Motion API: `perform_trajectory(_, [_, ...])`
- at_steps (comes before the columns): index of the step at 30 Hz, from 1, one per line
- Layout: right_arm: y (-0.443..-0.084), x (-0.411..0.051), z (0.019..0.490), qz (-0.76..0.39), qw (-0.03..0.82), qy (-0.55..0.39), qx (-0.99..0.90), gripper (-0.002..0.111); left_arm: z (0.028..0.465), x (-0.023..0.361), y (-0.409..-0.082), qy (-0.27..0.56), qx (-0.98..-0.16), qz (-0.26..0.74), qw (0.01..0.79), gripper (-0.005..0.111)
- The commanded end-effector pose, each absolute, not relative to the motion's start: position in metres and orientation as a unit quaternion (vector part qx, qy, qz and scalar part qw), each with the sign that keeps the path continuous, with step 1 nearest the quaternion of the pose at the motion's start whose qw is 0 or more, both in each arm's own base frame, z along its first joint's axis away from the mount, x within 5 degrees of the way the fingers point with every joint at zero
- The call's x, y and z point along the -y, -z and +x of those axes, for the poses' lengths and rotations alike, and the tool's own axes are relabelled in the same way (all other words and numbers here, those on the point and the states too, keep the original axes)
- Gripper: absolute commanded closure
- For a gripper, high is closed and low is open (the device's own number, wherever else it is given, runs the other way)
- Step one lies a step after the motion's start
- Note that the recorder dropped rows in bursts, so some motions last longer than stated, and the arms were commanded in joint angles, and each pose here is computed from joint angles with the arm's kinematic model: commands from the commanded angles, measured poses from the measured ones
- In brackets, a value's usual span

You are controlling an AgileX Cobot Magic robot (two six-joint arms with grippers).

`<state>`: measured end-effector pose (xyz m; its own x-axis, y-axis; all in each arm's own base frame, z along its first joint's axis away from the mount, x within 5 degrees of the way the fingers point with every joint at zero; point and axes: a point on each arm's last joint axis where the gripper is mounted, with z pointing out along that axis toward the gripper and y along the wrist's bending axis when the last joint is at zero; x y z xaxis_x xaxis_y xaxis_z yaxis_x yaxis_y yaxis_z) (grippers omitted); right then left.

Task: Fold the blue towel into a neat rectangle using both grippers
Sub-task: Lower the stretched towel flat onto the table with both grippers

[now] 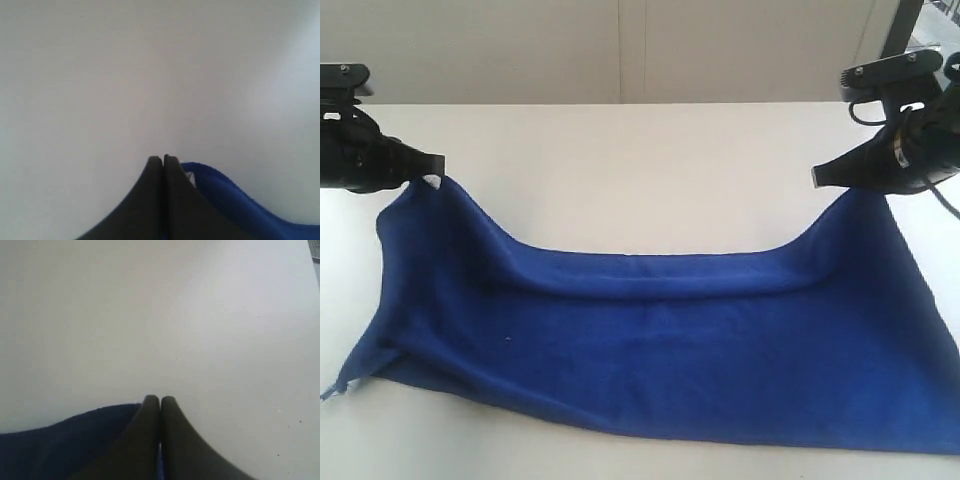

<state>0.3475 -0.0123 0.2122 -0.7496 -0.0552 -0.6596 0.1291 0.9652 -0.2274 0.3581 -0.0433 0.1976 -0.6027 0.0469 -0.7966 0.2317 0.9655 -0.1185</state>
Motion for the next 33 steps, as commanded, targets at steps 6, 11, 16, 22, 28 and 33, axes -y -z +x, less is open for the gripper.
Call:
perform_trajectory(6, [-0.184,0.061,0.372,0.069,0.341,0.132,-0.928,0.108,0.376,0.012,-0.181,0.091,-0.898,0.033,0.429,0.107])
perform_trajectory(11, [-0.164,0.059,0.389,0.054,0.349,0.104,-0.93,0.108,0.391,0.011,-0.169,0.088,-0.901,0.041,0.424,0.107])
perform_trajectory(16, [-0.157,0.067,0.402,0.058,0.349,0.108,-0.929,0.108,0.4,0.009,-0.164,0.08,-0.902,0.037,0.422,0.107])
perform_trajectory(22, [-0.146,0.073,0.41,0.062,0.345,0.106,-0.931,0.108,0.406,0.007,-0.148,0.074,-0.91,0.032,0.407,0.107])
perform_trajectory(28, [-0.138,0.072,0.417,0.059,0.346,0.099,-0.931,0.108,0.407,0.006,-0.139,0.067,-0.915,0.03,0.396,0.107])
perform_trajectory(33, [-0.133,0.074,0.425,0.059,0.347,0.101,-0.931,0.108,0.415,0.005,-0.146,0.057,-0.91,0.044,0.408,0.107])
